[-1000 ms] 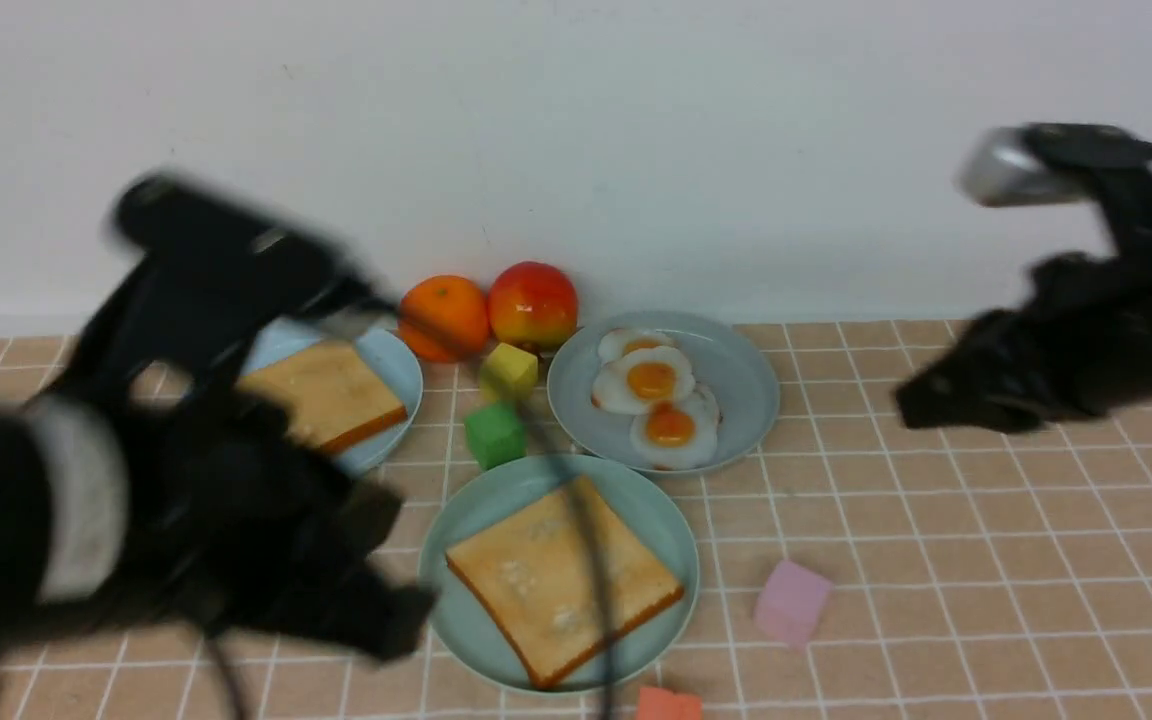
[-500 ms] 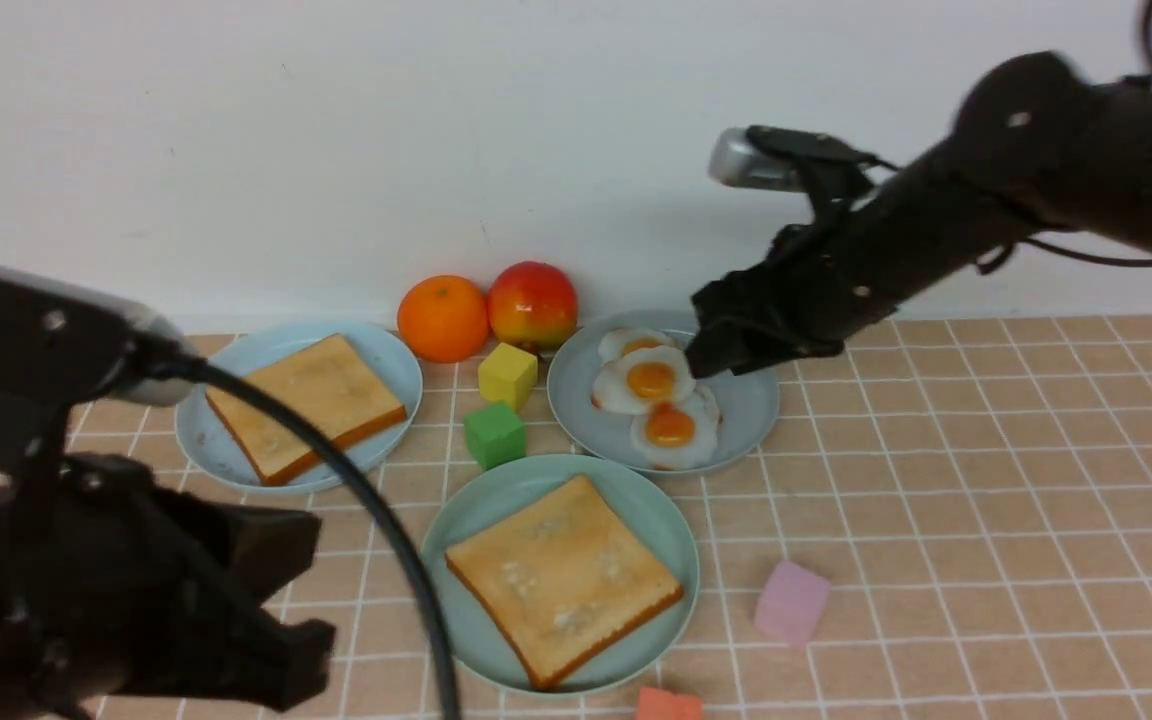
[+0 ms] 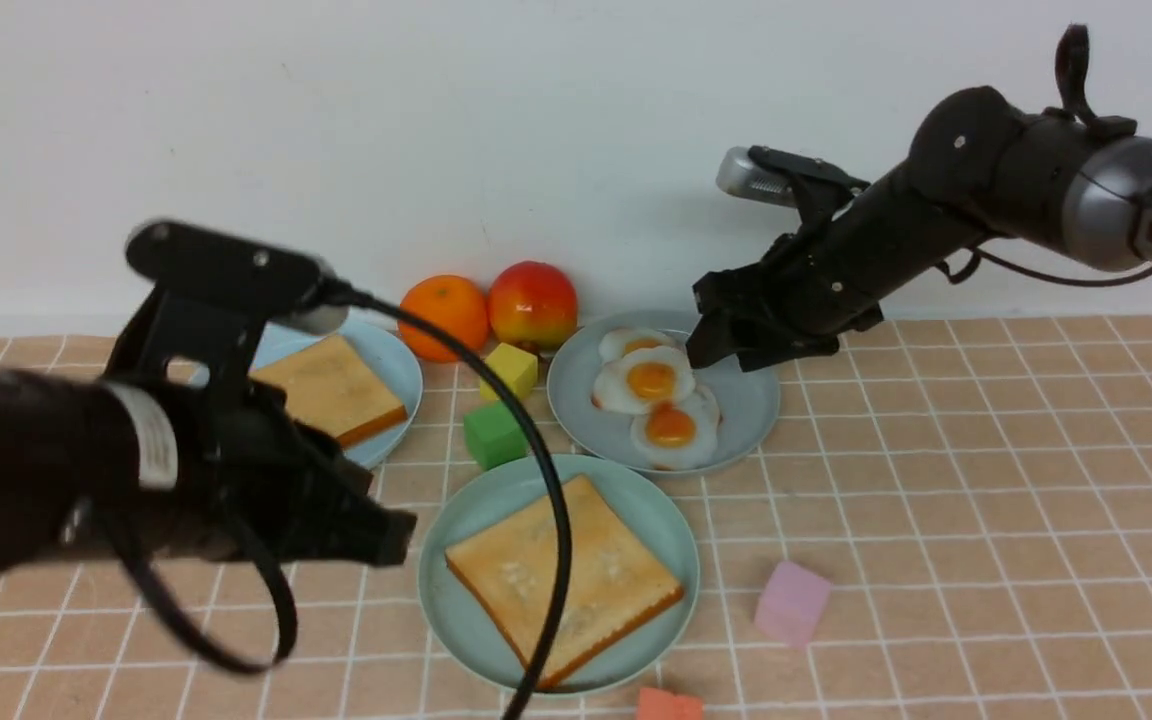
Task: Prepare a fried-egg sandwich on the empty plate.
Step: Use the right arm to grab a fried egg
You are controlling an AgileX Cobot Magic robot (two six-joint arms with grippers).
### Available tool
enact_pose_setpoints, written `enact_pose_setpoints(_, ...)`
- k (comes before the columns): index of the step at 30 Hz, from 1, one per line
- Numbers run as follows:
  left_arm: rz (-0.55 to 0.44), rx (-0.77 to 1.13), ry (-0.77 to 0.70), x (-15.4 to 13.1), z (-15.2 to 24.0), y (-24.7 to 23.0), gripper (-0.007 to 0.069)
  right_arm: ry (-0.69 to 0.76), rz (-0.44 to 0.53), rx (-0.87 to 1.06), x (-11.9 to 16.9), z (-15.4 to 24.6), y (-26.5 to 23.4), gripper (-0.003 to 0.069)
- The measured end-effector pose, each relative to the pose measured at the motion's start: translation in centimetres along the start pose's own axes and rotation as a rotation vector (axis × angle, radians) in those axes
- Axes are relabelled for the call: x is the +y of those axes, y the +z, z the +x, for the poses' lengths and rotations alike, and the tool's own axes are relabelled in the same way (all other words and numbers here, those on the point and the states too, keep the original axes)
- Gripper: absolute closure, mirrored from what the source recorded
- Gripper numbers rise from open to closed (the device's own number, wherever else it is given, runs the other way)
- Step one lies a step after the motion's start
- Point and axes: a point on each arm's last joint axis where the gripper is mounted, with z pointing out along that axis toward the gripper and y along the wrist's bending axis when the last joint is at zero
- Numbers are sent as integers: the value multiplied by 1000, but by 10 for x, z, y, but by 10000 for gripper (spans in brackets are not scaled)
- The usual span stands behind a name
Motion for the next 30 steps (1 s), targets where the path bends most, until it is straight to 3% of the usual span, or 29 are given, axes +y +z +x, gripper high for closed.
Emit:
enact_pose_setpoints(6,160,-86,36,-14,-17,-8,638,54,-13,7,-19,-3,22,251)
enact_pose_setpoints(12,227,-160,-11,-20,-23,-12,638,89,-54,-30,-27,-17,38,251)
enact_pose_setpoints(30,237,-192,-13,-20,-26,-17,638,139,-80,-110,-42,-25,74,251)
